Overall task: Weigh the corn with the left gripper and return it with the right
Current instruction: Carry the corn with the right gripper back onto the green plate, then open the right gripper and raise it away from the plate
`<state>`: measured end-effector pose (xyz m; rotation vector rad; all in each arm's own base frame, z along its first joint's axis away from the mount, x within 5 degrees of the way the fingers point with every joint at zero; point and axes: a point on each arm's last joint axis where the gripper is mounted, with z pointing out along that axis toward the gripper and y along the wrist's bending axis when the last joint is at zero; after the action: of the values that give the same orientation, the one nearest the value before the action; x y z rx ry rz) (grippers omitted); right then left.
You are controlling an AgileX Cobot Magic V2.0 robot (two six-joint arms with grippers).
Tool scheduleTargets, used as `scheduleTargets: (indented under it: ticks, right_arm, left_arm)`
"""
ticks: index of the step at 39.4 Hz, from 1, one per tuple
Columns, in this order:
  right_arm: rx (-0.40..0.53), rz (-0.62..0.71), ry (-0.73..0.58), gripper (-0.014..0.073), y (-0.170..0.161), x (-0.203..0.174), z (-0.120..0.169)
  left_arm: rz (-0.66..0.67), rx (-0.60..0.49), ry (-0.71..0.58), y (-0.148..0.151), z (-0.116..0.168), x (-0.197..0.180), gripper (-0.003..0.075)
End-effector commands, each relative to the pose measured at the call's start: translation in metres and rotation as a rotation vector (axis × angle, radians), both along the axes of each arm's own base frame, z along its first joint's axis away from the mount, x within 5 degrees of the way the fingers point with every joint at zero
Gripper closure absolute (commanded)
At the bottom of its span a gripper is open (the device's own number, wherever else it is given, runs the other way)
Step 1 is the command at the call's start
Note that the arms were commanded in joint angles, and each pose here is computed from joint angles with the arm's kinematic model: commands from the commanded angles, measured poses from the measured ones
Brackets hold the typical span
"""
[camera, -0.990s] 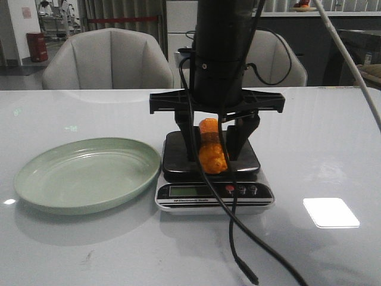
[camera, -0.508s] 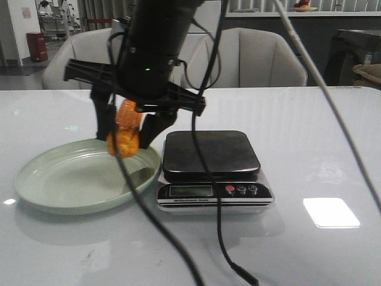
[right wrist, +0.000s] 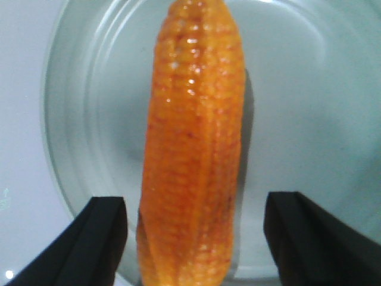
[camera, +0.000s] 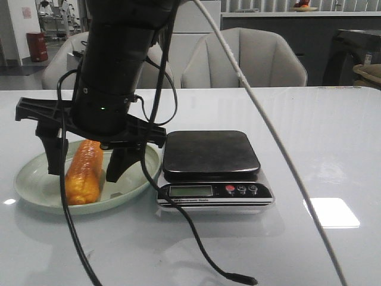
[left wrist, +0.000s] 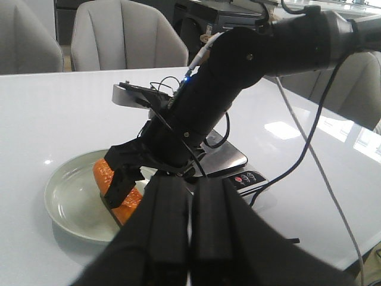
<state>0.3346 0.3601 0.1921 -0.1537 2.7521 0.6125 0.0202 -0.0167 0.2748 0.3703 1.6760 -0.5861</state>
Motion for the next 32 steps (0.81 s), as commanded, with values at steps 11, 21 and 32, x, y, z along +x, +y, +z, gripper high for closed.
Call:
scheduleTargets:
  ticks: [11, 21, 32]
  right_arm:
    - [0.077, -0.004, -0.134, -0.0011, -0.033, 0.016, 0.096]
    - [-0.081, 0.160, -0.154, -0.0011, -0.094, 0.011, 0.140]
    - [-0.113, 0.246, -0.275, -0.0011, -0.138, -0.019, 0.166]
  left_arm:
    - [0.002, -0.068, -0.092, 0.003, 0.014, -0.004, 0.0607]
    - [0.002, -0.068, -0.092, 0.003, 0.014, -0.004, 0.0607]
    - [0.002, -0.068, -0.092, 0.003, 0.014, -0.004, 0.0607]
